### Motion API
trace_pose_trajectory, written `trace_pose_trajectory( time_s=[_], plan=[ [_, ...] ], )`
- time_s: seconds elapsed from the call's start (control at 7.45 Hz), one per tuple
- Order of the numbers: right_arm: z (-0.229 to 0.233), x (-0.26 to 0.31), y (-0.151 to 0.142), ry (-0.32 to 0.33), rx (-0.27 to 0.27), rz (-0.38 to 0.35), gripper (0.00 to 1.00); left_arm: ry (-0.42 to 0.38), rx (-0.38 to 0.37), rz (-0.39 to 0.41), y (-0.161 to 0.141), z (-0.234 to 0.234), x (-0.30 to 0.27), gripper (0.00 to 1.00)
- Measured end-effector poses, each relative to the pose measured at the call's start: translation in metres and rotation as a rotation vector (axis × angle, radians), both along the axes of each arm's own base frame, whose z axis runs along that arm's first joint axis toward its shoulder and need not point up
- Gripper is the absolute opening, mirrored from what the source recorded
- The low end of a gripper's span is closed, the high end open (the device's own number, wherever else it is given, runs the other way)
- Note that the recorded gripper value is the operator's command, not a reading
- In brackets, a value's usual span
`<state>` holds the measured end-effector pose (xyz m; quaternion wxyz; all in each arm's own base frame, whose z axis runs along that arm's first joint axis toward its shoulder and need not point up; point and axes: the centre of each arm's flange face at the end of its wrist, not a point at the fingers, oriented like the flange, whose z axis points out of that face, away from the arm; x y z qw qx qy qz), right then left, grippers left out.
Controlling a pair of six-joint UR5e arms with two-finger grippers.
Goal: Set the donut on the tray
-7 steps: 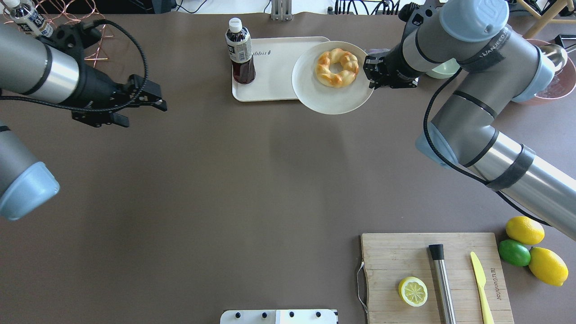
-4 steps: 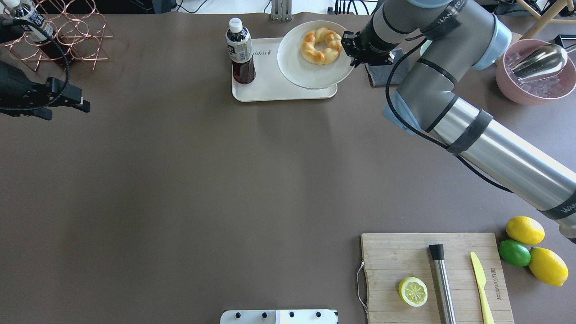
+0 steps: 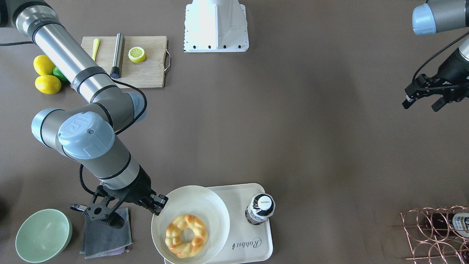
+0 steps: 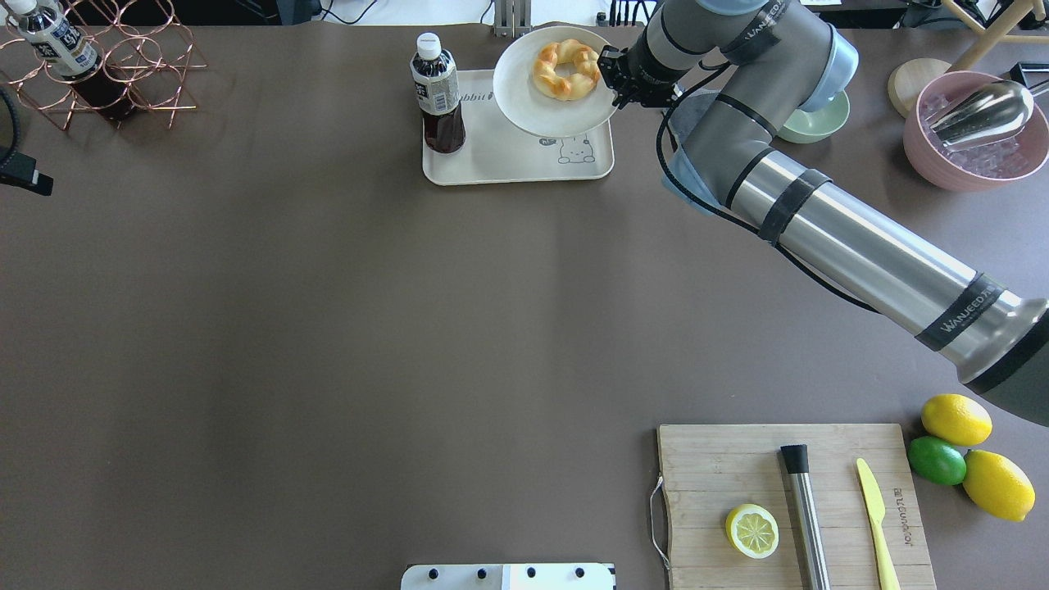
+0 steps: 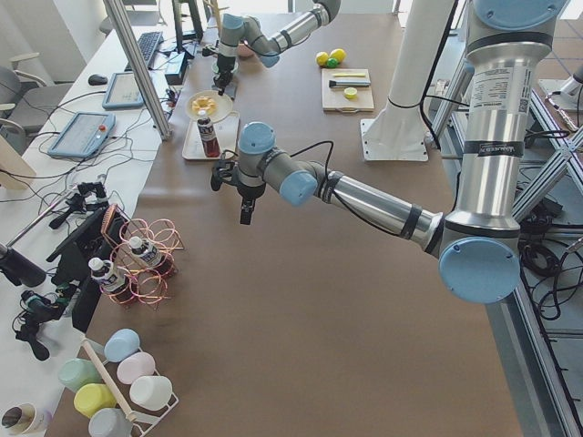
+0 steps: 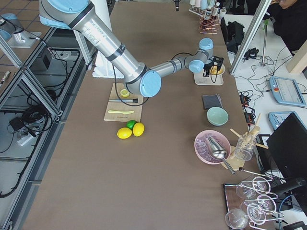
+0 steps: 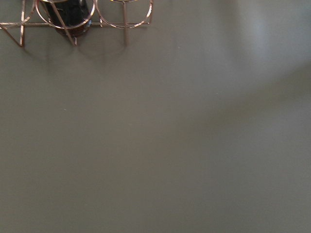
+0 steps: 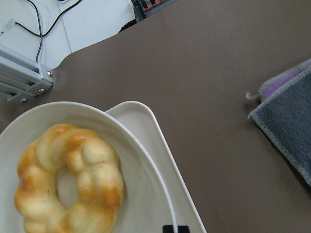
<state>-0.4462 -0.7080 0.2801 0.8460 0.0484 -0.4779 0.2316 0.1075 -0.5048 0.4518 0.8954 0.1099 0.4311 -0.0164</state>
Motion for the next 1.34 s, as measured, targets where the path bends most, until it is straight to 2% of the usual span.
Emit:
trace_pose_trajectory(
  time_s=[0.4, 0.54, 0.67, 0.94, 1.34],
  plan=[
    [0.002, -0.038, -0.002, 0.024, -0.001, -0.007, 0.00, -0.038, 0.027, 0.002, -0.011, 0.028, -0.031, 0.98],
    [0.002, -0.046, 0.002, 0.022, 0.011, -0.008, 0.52, -0.045, 0.030, 0.004, -0.012, 0.033, -0.036, 0.98],
    [0.001, -0.050, 0.004, 0.018, 0.021, -0.011, 1.00, -0.059, 0.033, 0.011, -0.010, 0.044, -0.044, 0.98],
    [-0.008, -0.047, 0.004, 0.010, 0.047, -0.001, 1.00, -0.081, 0.039, 0.020, -0.008, 0.064, -0.065, 0.98],
    [-0.020, -0.004, -0.003, -0.004, 0.093, 0.007, 1.00, -0.077, 0.038, 0.052, -0.007, 0.092, -0.115, 0.98]
  ],
)
